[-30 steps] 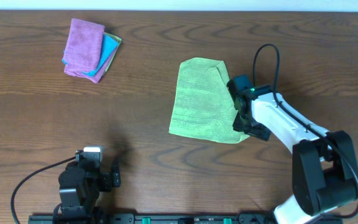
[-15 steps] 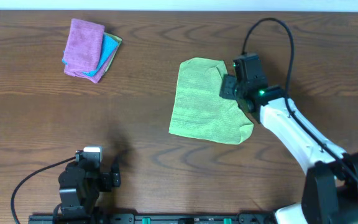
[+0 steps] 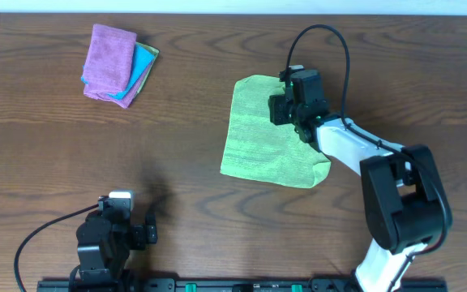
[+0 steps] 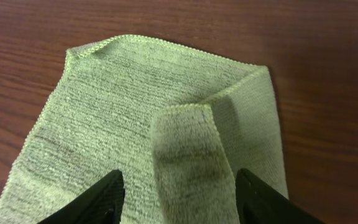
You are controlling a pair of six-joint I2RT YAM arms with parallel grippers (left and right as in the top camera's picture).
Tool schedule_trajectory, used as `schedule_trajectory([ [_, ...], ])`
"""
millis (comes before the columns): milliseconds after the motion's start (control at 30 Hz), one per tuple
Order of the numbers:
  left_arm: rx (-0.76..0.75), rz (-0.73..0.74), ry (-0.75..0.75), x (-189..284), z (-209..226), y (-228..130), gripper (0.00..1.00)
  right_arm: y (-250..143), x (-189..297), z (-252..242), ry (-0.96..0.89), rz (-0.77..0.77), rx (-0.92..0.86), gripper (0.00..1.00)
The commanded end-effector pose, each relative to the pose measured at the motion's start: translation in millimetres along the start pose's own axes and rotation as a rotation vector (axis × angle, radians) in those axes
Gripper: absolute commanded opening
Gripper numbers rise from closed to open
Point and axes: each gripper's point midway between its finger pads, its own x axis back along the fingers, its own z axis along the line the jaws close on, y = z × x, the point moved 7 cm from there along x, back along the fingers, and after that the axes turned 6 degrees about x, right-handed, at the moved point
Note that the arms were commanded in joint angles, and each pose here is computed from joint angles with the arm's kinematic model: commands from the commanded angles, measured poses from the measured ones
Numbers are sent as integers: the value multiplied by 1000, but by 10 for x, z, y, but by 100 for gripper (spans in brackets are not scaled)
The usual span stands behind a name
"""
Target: Fold the cloth
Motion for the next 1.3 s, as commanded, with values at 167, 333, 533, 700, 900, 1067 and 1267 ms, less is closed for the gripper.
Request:
schedule_trajectory([
  [167,10,18,9,-27,12,-56,95,-52,-133,-184,-12,-5,1,55],
  [333,10,18,9,-27,12,-56,95,-57,-154,-178,-6,-8,11,56],
  [533,10,18,9,-27,12,-56,95,-103,-193,-119,51,6,15,49],
  [700,10,18,9,-27,12,-56,95,-105,-194,-103,69,7,14,20],
  [900,10,18,9,-27,12,-56,95,-16,-151,-96,70,-16,15,1],
  [1067,10,18,9,-27,12,-56,95,177,21,-162,-9,-74,-1,1],
  [1267,10,18,9,-27,12,-56,95,187,130,-283,-59,-54,-18,1],
])
